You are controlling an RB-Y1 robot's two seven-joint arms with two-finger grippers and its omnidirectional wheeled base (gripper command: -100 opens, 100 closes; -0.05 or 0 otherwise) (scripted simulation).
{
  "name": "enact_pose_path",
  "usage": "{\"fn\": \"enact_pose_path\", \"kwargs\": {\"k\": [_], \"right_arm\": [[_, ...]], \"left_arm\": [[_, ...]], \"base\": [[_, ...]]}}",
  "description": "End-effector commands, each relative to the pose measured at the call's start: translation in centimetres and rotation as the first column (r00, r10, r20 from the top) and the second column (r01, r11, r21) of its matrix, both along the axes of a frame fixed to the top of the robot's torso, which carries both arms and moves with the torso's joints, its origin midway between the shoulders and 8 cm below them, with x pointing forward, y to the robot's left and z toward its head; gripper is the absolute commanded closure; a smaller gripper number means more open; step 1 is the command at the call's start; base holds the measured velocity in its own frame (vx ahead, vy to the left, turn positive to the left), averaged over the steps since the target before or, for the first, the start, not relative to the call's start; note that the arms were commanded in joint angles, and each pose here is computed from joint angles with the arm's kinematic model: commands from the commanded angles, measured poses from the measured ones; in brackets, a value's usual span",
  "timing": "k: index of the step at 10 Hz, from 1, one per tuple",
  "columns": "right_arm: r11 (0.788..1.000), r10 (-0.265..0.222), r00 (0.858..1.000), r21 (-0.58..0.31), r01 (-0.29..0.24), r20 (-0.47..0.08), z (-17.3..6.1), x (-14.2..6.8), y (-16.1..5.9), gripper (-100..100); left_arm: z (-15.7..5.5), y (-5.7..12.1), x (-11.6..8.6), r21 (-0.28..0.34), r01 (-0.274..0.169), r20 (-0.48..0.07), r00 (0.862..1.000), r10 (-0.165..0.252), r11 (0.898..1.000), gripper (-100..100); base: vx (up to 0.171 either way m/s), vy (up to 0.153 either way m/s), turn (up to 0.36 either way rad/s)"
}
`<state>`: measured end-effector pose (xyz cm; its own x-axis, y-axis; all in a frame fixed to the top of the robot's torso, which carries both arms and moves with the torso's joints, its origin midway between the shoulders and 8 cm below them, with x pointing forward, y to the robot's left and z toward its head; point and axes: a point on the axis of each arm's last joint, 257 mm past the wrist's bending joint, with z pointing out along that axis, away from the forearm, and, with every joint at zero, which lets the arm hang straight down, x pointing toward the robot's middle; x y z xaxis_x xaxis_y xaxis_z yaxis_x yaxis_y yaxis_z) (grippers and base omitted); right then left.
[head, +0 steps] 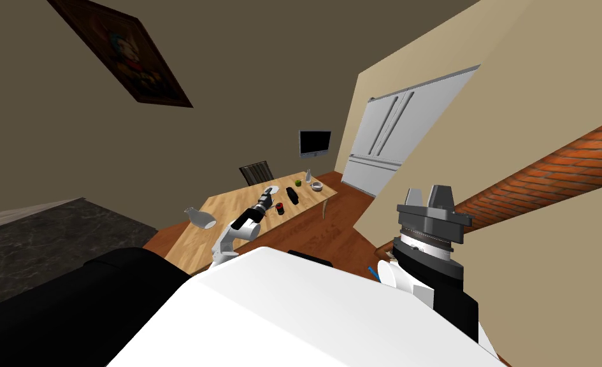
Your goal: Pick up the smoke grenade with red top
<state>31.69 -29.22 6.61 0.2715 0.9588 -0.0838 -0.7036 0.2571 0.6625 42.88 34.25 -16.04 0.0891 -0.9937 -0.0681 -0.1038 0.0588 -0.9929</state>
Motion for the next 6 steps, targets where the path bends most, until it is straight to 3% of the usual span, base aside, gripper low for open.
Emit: {"fn": "enact_pose_path", "kwargs": {"k": [1, 2, 6], "right_arm": [[1.0, 0.0, 1.0, 0.0, 0.0, 0.0, 0.0, 0.0, 0.0, 0], [1.0, 0.0, 1.0, 0.0, 0.0, 0.0, 0.0, 0.0, 0.0, 0], [1.0, 0.0, 1.0, 0.0, 0.0, 0.0, 0.0, 0.0, 0.0, 0]], "left_arm": [[-1.0, 0.5, 0.0, -0.006, -0.009, -0.044, 0.999, 0.009, 1.0, -100], [-1.8, 1.4, 0.0, -0.013, -0.023, -0.074, 0.997, 0.022, 1.0, -100], [-4.4, 2.5, -0.5, -0.026, -0.047, -0.174, 0.984, 0.042, 0.999, -100]], "base": [[0.0, -0.017, -0.002], [0.008, -0.025, -0.008], [0.009, -0.018, -0.004]]}}
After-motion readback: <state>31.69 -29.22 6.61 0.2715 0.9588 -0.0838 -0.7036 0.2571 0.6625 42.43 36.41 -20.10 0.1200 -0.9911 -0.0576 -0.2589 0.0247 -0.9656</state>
